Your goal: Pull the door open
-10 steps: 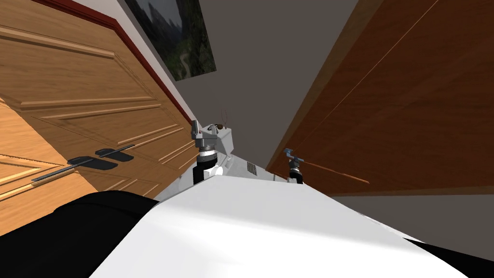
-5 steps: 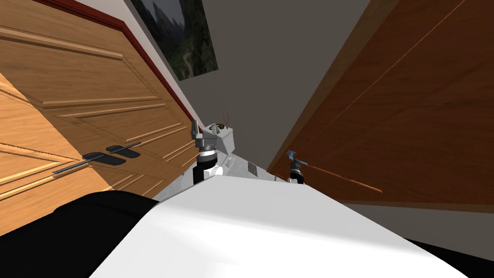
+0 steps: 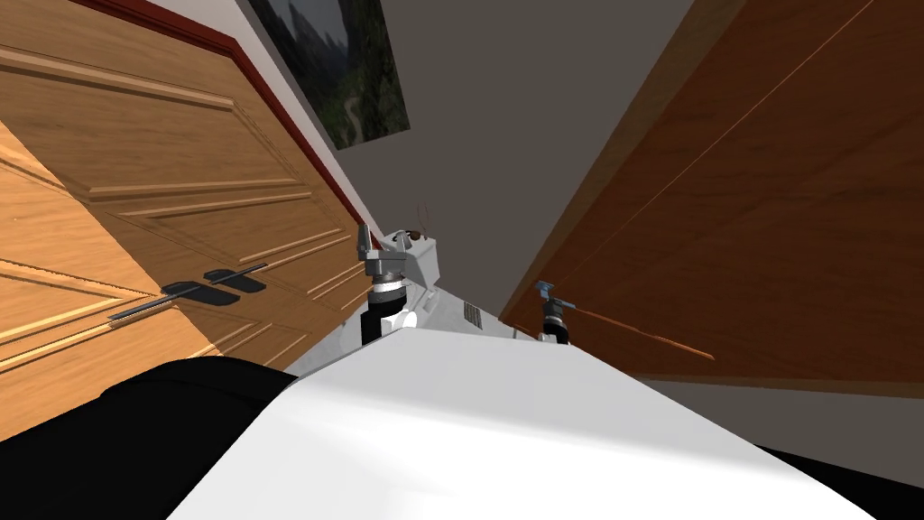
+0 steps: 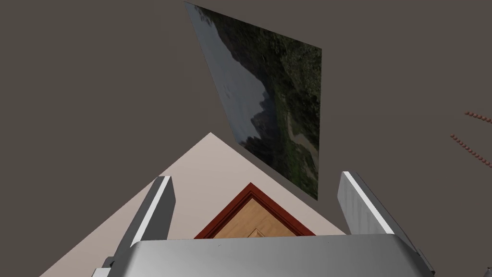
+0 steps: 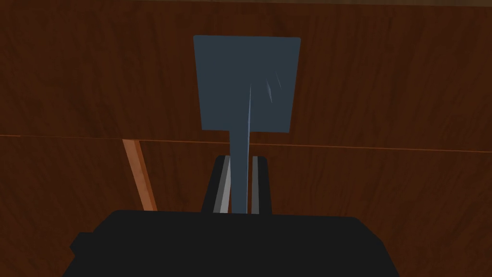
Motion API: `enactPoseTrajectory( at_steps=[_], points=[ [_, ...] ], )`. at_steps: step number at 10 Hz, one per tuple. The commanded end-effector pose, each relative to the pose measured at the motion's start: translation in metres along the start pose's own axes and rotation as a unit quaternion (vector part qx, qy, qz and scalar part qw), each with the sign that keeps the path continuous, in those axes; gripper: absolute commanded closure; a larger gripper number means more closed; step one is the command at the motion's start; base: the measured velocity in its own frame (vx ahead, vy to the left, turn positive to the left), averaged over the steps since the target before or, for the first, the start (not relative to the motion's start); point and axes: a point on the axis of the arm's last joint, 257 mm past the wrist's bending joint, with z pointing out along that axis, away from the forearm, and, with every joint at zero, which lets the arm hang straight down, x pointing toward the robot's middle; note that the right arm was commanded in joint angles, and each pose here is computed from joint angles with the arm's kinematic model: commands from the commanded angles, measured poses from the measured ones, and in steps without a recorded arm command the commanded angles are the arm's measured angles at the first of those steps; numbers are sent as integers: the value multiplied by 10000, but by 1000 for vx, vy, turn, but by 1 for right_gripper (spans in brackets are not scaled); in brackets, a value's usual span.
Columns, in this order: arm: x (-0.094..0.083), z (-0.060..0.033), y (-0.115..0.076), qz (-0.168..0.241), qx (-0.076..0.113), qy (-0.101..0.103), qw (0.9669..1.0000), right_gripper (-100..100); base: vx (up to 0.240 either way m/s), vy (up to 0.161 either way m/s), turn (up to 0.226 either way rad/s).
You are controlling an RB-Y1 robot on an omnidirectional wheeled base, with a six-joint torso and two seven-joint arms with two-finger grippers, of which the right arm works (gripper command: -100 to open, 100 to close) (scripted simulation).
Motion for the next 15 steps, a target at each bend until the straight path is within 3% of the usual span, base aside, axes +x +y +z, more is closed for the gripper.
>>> enactPoseTrajectory(
  at_steps=[1,7,9,13,14,15],
  points=[
    [48,-21,-15,5,15,100,9999,100,-206,-27,89],
    [272,-53,-7,12,7,628,9980,100,-237,-41,106],
    [268,-51,-9,5,12,637,9980,100,-174,-16,45],
    [379,-123,-16,7,14,1003,9950,100,-216,-36,90],
    [379,-123,-16,7,14,1003,9950,100,-183,-26,37],
    [421,-148,-11,9,8,1150,9934,100,-195,-51,88]
  ],
)
